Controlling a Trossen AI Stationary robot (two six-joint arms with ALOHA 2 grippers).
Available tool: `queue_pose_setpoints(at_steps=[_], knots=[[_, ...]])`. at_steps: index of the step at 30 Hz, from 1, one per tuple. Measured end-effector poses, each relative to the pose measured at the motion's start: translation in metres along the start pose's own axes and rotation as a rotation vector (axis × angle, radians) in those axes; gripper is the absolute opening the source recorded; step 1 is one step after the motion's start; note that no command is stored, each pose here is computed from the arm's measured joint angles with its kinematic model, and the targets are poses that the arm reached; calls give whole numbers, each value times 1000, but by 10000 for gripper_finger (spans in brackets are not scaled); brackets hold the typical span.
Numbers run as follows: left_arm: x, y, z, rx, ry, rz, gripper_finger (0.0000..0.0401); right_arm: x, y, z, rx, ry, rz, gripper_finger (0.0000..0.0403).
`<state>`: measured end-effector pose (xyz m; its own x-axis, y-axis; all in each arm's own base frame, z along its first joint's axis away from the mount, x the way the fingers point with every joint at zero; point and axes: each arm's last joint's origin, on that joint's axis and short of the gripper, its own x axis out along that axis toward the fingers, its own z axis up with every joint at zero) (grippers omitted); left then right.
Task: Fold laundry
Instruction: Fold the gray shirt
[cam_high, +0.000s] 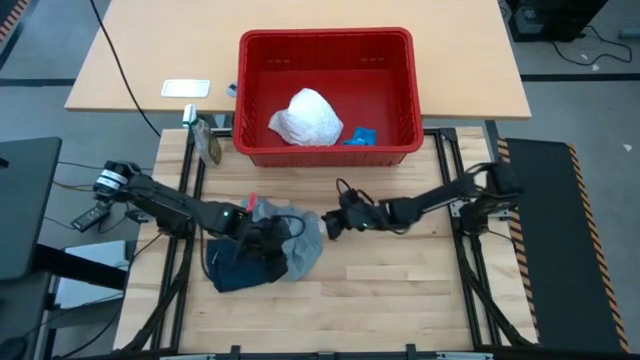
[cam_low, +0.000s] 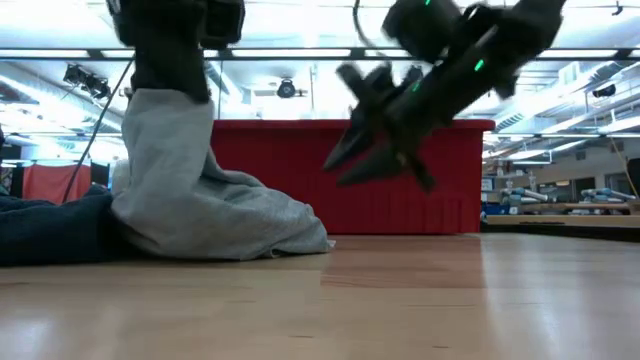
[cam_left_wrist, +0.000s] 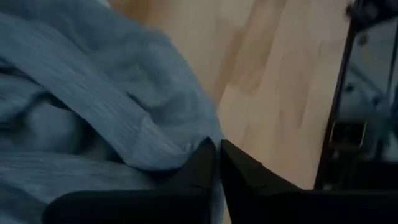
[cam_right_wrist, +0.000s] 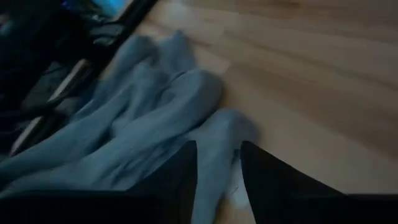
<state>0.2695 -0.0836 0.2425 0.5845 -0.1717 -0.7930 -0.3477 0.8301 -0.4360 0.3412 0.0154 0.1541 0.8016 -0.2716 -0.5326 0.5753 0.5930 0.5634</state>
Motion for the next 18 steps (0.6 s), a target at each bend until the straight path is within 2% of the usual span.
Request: queue_pose_setpoints(at_steps=[5,10,14,18], knots=[[-19,9,12,-78,-116,30,90,32,-21,8,38,78,131,143],[-29,27,27,-138,-225,124,138,48,-40,7,58,134,122,140],[-11,40,37,-147,-225,132,152,51,-42,6,55,192,164,135],[16,57,36,-199,-162,197,153,49,-38,4,24,220,201,123]])
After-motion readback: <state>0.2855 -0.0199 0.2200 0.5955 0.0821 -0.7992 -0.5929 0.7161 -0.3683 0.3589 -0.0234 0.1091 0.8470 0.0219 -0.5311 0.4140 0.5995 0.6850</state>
